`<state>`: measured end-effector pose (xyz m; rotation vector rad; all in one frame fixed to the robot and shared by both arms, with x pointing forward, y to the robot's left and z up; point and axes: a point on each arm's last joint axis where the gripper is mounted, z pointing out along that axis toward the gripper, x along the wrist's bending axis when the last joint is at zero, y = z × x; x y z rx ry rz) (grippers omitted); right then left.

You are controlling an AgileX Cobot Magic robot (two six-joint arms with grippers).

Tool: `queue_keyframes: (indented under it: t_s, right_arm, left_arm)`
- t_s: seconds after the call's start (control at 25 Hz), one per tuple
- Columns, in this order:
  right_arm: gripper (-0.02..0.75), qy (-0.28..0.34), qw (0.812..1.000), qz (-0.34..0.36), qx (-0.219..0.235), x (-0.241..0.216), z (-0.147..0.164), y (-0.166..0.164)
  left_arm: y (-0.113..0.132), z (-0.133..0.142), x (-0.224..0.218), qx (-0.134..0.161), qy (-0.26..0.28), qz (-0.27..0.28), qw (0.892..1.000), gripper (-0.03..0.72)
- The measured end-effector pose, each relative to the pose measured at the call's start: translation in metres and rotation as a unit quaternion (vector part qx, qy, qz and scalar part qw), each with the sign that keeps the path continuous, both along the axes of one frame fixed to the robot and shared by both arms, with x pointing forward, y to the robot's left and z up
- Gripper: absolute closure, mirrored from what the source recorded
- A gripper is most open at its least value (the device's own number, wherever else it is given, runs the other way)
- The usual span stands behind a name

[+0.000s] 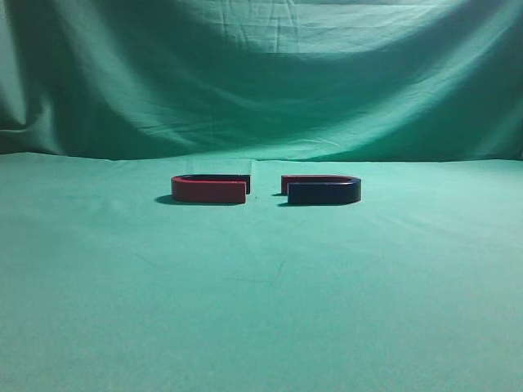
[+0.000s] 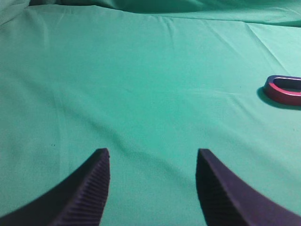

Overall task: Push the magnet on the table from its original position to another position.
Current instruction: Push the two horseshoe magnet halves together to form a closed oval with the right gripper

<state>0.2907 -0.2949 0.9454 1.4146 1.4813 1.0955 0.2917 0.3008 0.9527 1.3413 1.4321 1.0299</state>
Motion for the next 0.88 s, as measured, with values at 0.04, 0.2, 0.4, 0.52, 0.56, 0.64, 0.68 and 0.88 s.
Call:
queue_keyframes:
  t_s: [0.04, 0.2, 0.4, 0.52, 0.56, 0.64, 0.68, 0.88]
  right_arm:
    - [0.738, 0.0, 1.0, 0.0, 0.0, 0.0, 0.0, 0.0]
    - [0.738, 0.0, 1.0, 0.0, 0.0, 0.0, 0.0, 0.0]
    - [0.738, 0.0, 1.0, 0.0, 0.0, 0.0, 0.0, 0.0]
    - [0.738, 0.0, 1.0, 0.0, 0.0, 0.0, 0.0, 0.0]
    - [0.738, 0.0, 1.0, 0.0, 0.0, 0.0, 0.0, 0.0]
    - [0.738, 0.0, 1.0, 0.0, 0.0, 0.0, 0.0, 0.0]
    - [0.738, 0.0, 1.0, 0.0, 0.0, 0.0, 0.0, 0.0]
    - [0.738, 0.0, 1.0, 0.0, 0.0, 0.0, 0.0, 0.0]
  left_arm:
    - [0.0, 0.0, 0.0, 0.0, 0.0, 0.0, 1.0, 0.289]
    - [0.0, 0.0, 0.0, 0.0, 0.0, 0.0, 1.0, 0.289]
    - [0.0, 0.0, 0.0, 0.0, 0.0, 0.0, 1.0, 0.289]
    - [0.0, 0.0, 0.0, 0.0, 0.0, 0.0, 1.0, 0.289]
    - [0.0, 0.0, 0.0, 0.0, 0.0, 0.0, 1.0, 0.289]
    - [0.0, 0.0, 0.0, 0.0, 0.0, 0.0, 1.0, 0.289]
    - [0.0, 0.0, 0.0, 0.0, 0.0, 0.0, 1.0, 0.289]
    - [0.0, 0.0, 0.0, 0.0, 0.0, 0.0, 1.0, 0.289]
